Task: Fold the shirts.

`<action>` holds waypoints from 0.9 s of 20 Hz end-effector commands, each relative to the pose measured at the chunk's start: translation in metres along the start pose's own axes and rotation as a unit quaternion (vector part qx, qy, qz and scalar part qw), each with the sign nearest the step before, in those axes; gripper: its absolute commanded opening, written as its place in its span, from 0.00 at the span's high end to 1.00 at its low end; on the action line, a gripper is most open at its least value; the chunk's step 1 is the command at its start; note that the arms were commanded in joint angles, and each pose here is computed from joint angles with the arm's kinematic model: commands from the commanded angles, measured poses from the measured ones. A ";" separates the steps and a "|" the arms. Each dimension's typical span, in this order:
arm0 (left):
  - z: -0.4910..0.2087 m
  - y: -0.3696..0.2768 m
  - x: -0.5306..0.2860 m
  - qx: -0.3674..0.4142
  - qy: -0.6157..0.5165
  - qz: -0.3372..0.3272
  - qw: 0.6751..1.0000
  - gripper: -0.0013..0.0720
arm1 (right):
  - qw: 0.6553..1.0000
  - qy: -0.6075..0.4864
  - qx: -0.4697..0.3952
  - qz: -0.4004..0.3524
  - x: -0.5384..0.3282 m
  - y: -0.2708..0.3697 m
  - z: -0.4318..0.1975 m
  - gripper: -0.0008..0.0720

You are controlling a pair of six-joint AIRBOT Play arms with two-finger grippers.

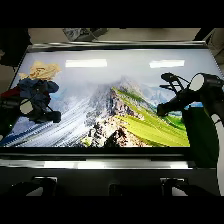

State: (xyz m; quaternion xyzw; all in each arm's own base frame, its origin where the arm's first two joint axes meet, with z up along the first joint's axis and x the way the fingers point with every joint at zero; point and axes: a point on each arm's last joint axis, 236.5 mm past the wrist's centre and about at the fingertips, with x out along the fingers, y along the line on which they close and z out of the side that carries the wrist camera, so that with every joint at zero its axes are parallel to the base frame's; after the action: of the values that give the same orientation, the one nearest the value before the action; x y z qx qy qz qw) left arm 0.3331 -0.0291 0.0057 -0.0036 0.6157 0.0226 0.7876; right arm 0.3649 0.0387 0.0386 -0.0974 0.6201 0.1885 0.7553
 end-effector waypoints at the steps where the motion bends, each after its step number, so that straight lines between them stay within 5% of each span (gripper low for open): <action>1: 0.000 0.000 0.000 0.001 0.000 0.000 1.000 0.17 | 1.000 0.001 0.000 0.000 0.000 0.000 0.000 0.10; 17: 0.000 0.000 0.000 0.001 -0.001 0.000 1.000 0.17 | 1.000 -0.012 0.000 -0.007 0.000 -0.003 0.006 0.10; 18: 0.000 0.000 0.000 0.001 -0.001 0.000 1.000 0.17 | 1.000 -0.014 -0.001 -0.017 0.000 -0.008 0.007 0.03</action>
State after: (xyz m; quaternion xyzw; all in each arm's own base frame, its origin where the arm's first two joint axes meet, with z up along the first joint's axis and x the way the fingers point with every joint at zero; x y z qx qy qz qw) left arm 0.3332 -0.0293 0.0057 -0.0033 0.6156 0.0223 0.7878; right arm 0.3681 0.0380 0.0391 -0.0988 0.6154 0.1860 0.7596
